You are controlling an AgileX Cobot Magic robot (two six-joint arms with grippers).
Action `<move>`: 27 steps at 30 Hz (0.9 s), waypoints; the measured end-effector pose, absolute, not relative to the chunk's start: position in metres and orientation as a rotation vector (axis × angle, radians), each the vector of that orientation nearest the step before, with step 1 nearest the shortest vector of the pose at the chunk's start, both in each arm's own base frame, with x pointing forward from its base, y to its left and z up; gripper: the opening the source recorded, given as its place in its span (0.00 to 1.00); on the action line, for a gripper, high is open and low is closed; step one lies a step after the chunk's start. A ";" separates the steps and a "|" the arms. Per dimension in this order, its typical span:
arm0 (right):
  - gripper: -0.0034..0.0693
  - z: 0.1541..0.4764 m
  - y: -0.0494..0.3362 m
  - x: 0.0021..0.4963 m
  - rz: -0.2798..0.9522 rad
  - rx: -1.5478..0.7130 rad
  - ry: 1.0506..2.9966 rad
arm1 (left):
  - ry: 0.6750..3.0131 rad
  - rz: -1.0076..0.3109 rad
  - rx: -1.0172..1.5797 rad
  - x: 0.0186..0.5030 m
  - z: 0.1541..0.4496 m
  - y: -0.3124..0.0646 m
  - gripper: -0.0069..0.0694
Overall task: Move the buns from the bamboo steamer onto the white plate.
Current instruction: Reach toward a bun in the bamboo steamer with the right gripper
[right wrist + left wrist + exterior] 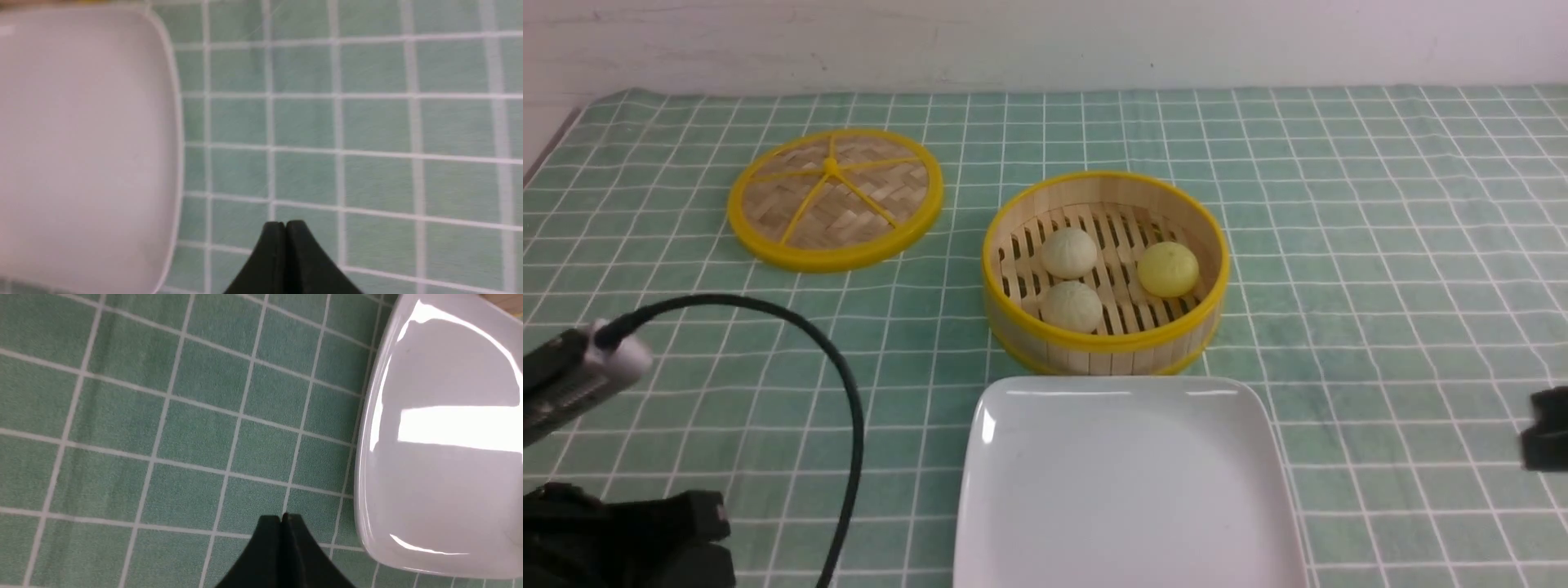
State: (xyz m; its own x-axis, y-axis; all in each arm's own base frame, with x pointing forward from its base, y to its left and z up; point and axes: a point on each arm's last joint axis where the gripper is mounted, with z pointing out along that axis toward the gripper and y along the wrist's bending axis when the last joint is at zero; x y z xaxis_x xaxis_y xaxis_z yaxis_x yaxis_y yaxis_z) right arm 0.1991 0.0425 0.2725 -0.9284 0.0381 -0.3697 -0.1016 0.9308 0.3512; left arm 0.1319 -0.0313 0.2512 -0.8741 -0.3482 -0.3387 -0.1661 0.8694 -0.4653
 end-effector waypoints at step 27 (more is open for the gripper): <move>0.19 0.281 0.201 0.390 0.283 -0.615 2.674 | 2.711 -0.566 -0.378 0.146 0.237 -0.030 0.12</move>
